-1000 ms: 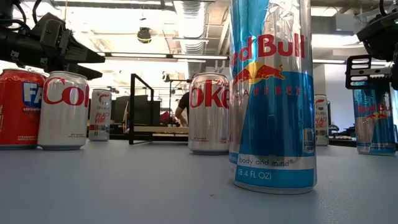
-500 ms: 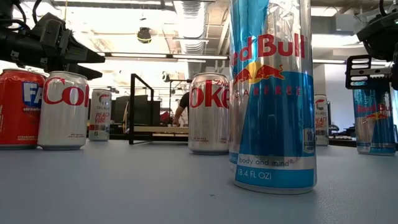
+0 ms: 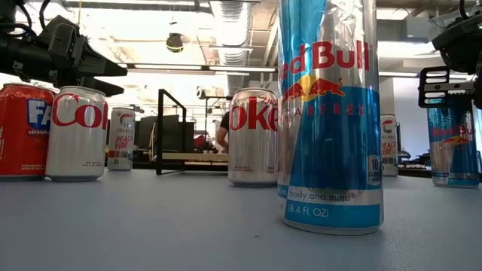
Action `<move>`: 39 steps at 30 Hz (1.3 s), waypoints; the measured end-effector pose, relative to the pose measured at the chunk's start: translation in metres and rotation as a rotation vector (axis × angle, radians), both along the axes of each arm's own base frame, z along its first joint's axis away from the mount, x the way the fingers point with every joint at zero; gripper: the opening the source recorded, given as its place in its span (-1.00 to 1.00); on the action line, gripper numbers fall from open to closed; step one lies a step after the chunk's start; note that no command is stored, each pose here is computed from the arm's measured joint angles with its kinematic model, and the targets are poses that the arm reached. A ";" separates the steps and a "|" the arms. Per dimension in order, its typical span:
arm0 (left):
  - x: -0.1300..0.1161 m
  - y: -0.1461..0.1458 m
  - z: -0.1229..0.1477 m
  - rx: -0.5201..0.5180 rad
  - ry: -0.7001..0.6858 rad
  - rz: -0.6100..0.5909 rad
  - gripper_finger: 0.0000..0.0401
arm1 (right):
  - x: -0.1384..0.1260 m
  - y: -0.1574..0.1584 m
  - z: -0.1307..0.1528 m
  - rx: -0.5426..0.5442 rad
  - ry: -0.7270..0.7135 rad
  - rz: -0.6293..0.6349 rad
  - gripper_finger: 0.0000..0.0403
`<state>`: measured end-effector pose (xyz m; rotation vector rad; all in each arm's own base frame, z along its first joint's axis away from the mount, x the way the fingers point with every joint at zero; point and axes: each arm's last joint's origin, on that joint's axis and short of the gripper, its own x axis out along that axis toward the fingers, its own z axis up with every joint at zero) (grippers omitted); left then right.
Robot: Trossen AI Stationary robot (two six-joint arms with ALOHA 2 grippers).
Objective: Place canned beverage on shelf
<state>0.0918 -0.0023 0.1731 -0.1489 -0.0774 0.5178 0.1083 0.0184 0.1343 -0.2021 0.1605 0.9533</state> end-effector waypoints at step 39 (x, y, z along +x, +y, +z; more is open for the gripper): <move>0.001 -0.001 0.000 -0.095 -0.059 -0.056 0.91 | 0.015 -0.019 0.066 0.093 -0.508 -0.622 -1.00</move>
